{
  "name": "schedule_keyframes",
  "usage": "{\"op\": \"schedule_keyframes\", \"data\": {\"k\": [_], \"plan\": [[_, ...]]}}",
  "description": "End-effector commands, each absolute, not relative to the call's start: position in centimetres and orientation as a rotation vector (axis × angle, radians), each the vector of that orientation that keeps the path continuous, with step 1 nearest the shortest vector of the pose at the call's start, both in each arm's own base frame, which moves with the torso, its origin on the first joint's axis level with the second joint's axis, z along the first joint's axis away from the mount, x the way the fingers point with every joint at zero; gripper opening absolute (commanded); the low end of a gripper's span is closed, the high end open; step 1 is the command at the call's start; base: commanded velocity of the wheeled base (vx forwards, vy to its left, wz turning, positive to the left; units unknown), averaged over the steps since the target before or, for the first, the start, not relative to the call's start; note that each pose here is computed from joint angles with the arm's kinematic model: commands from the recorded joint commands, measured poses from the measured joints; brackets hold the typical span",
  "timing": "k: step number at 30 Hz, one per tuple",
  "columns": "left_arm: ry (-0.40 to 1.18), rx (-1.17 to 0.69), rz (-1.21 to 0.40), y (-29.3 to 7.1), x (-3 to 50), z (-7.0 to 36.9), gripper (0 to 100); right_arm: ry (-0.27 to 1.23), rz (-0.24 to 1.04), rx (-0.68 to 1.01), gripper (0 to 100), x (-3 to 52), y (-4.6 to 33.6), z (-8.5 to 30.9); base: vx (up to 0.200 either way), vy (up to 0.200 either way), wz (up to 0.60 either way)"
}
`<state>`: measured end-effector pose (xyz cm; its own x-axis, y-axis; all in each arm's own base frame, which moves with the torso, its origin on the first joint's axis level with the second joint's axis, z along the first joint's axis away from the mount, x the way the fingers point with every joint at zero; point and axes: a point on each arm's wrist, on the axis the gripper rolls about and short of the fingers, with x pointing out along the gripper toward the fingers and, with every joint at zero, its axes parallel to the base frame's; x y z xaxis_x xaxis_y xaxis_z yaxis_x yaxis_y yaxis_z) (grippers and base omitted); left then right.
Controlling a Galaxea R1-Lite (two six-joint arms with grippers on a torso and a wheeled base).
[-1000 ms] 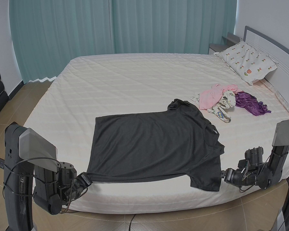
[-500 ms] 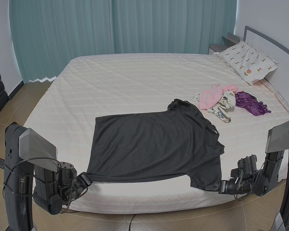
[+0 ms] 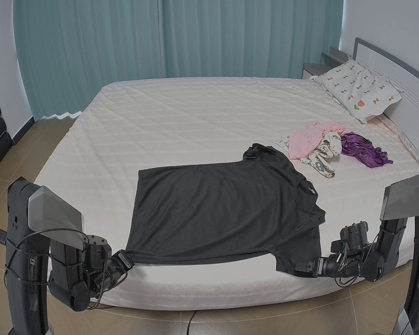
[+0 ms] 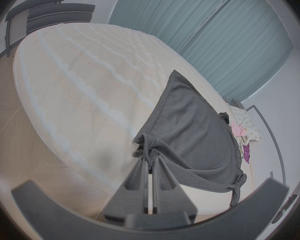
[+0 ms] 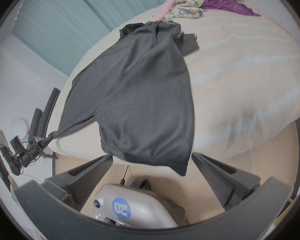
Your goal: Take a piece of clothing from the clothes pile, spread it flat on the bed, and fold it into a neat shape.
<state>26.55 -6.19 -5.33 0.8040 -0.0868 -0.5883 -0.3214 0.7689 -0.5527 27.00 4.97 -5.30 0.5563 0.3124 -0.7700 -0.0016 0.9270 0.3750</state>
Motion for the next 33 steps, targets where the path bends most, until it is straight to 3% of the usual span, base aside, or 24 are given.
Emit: {"op": "schedule_keyframes", "data": {"k": [1,11,12,25,33], "plan": [[0.621,-0.697,0.131,-6.2,26.6,-5.2,0,0.961,0.189,0.349,100,27.4,5.1,-5.5,0.000,0.000,0.00],[0.621,-0.697,0.131,-6.2,26.6,-5.2,0,0.956,0.196,0.341,100,27.7,5.4,-5.4,0.000,0.000,0.00],[0.621,-0.697,0.131,-6.2,26.6,-5.2,0,0.953,0.200,0.340,0,27.7,5.5,-5.3,0.000,0.000,0.00],[0.620,-0.699,0.129,-6.2,26.7,-5.2,0,0.958,0.130,0.315,0,27.2,5.0,-5.2,0.000,0.000,0.00],[0.634,-0.700,0.125,-6.1,26.3,-5.1,0,0.937,0.088,0.348,0,25.4,2.5,-3.0,0.000,0.000,0.00]]}}
